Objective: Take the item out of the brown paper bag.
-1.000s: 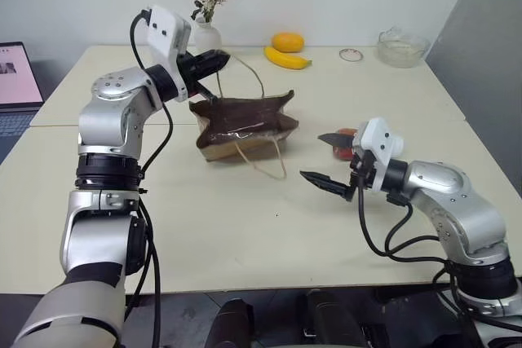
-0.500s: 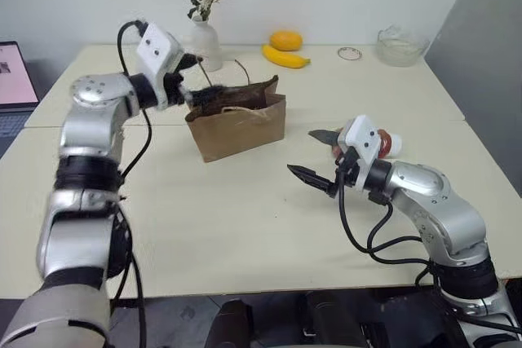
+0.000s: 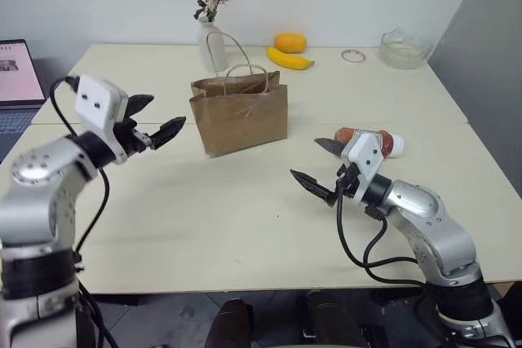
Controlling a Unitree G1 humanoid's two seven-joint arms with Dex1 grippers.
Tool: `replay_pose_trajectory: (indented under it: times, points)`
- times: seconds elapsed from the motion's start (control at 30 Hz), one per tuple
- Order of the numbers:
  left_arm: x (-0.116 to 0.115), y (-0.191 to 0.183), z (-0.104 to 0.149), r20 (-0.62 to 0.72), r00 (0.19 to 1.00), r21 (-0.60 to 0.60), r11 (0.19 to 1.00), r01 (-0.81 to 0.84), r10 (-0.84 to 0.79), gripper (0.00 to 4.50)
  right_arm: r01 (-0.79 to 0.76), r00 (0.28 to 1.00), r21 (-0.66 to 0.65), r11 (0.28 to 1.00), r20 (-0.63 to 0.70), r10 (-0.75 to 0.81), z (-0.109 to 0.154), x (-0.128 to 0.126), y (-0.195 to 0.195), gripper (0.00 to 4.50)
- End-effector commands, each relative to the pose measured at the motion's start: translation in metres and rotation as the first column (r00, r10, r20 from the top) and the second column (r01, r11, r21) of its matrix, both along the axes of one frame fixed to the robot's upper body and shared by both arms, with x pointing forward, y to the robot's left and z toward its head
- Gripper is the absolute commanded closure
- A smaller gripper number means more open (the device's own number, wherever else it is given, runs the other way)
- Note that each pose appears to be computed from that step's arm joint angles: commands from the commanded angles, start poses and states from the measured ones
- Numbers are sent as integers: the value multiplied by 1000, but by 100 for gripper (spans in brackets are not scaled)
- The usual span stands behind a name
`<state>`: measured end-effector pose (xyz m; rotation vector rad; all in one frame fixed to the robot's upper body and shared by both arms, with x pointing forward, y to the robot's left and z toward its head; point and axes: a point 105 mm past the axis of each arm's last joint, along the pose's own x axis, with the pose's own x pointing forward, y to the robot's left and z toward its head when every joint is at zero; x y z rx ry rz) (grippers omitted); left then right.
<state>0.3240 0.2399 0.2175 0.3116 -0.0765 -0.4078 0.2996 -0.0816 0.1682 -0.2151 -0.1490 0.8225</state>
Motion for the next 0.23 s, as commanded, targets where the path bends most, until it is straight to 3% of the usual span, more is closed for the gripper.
replay_pose_trajectory:
  times: [0.03,0.23]
  points:
    - [-15,-8,-9,16,999,1,999,-33,33,47,77,996,110,991,34,-81,8,2,-14,0]
    - [-21,-26,-49,30,995,-59,994,-91,93,47,105,993,130,986,41,-111,-7,4,-7,0]
